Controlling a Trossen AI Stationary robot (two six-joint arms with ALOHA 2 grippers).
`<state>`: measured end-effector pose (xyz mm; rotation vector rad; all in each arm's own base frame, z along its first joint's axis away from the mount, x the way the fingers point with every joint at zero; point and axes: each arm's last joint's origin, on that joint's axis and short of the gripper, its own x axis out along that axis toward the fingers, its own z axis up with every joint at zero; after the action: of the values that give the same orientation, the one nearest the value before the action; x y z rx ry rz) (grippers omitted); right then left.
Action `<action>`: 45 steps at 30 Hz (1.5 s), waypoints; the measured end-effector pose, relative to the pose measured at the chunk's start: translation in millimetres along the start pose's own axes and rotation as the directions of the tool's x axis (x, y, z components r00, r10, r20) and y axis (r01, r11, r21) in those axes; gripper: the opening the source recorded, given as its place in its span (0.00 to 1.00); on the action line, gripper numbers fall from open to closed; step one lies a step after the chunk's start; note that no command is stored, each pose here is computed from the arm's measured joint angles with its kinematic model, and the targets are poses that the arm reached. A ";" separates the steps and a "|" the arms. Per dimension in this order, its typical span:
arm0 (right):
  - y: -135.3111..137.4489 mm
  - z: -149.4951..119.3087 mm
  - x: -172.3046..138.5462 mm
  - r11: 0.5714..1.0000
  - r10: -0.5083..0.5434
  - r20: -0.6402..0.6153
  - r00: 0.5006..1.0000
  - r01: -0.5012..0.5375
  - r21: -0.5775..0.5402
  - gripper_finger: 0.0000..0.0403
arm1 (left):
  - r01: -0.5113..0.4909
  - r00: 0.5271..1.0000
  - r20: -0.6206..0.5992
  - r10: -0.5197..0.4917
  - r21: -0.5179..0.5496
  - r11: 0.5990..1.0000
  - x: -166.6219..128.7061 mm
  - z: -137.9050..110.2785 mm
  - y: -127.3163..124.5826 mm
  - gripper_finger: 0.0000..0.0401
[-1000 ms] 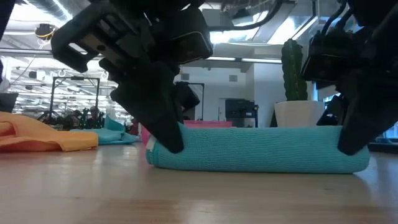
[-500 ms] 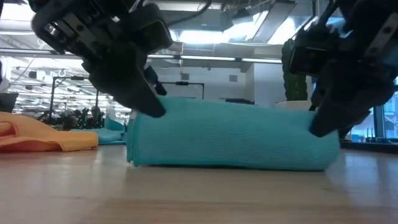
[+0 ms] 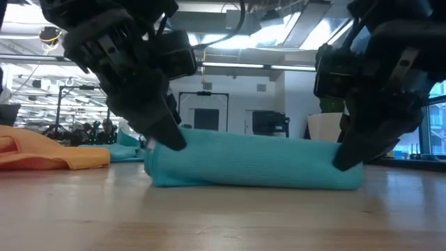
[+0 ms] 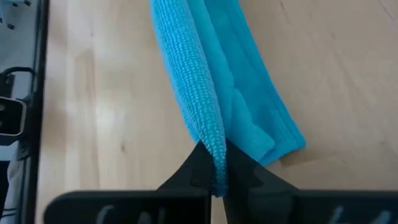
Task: Roll microfiber towels into tight, uniform cylinder then place into a basket
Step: Roll the bottom blue towel
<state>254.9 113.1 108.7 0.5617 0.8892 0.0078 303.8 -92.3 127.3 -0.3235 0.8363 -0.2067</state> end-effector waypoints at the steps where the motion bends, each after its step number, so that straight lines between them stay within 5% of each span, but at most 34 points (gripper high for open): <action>1: -1.6 0.4 1.0 1.000 -0.006 -0.001 1.000 0.006 0.004 0.04 | -0.005 1.000 -0.001 0.005 -0.008 1.000 -0.1 0.3 1.8 0.00; 16: -16.3 6.2 6.0 0.996 -0.050 -0.029 0.998 0.052 0.072 0.04 | -0.023 0.998 -0.060 0.017 -0.113 0.993 10.6 -4.8 20.0 0.09; 27: -19.9 6.5 5.7 0.994 -0.057 -0.055 0.997 0.062 0.089 0.04 | -0.001 1.000 -0.007 0.001 0.026 1.000 -9.7 6.1 11.4 0.18; 45: -20.1 6.4 5.7 0.993 -0.052 -0.064 0.997 0.058 0.101 0.04 | -0.190 0.973 0.190 0.135 0.311 0.931 -34.5 20.6 -32.6 0.27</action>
<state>258.8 94.3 98.3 0.6353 0.9681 -0.0710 295.1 -108.1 175.8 0.0424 0.6466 -0.1578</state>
